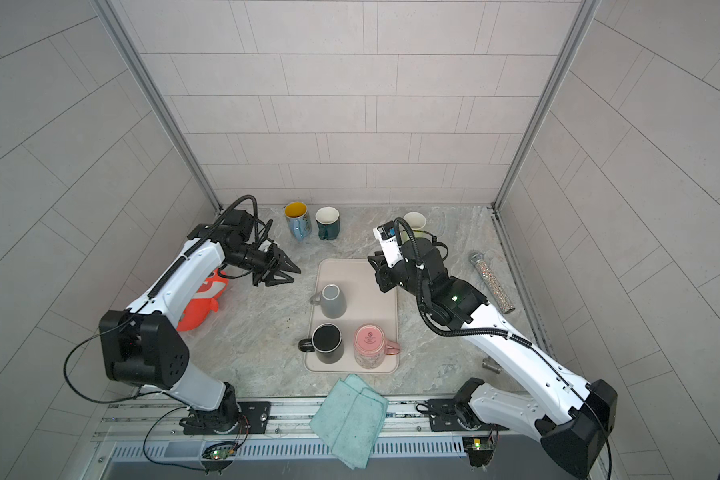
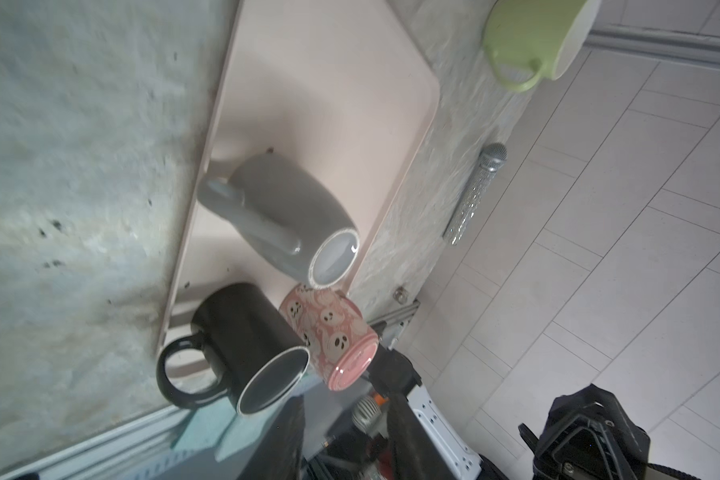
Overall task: Turn the mug right side up
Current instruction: 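Swing the left gripper back over the tray toward the upside-down grey mug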
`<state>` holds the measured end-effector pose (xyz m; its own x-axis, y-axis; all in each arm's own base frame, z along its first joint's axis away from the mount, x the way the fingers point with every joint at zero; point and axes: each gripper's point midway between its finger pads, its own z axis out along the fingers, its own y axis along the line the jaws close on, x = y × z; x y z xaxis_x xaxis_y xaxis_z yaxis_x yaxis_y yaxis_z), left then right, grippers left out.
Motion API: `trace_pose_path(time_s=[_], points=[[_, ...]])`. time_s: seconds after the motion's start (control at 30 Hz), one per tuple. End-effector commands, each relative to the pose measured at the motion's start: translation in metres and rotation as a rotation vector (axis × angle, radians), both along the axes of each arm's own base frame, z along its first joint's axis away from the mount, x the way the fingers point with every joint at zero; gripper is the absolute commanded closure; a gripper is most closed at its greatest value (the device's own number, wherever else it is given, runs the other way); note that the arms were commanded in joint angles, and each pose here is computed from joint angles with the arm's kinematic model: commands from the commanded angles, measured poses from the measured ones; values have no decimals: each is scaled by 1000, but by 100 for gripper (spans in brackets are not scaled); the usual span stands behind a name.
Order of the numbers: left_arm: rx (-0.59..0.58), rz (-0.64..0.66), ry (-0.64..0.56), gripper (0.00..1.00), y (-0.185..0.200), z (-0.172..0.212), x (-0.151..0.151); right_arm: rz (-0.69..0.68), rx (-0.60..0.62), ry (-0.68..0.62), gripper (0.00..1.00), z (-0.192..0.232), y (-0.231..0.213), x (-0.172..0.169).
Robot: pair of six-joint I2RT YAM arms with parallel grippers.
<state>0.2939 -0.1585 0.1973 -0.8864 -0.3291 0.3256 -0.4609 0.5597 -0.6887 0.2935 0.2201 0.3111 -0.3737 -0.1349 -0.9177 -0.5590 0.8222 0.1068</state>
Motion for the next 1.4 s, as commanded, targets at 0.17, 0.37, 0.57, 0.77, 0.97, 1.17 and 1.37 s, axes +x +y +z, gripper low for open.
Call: trace_pose_path(time_s=[0.17, 0.37, 0.57, 0.77, 0.97, 1.17, 1.37], points=[[-80, 195, 236, 61, 1, -15, 10, -10, 39, 39, 77, 2, -2, -5], [-81, 368, 375, 61, 4, -39, 26, -13, 67, 88, 77, -8, 2, -2], [91, 384, 552, 60, 18, -44, 11, -10, 68, 127, 77, -19, 7, 2], [174, 359, 728, 61, 23, -60, -14, 0, 74, 142, 78, -21, 11, 6], [187, 345, 793, 63, 20, -78, -21, -7, 78, 146, 78, -23, 9, 8], [191, 355, 792, 63, 12, -87, -3, -12, 82, 153, 78, -27, 7, 7], [178, 336, 790, 63, -3, -97, 12, -14, 92, 154, 79, -28, 6, 7]])
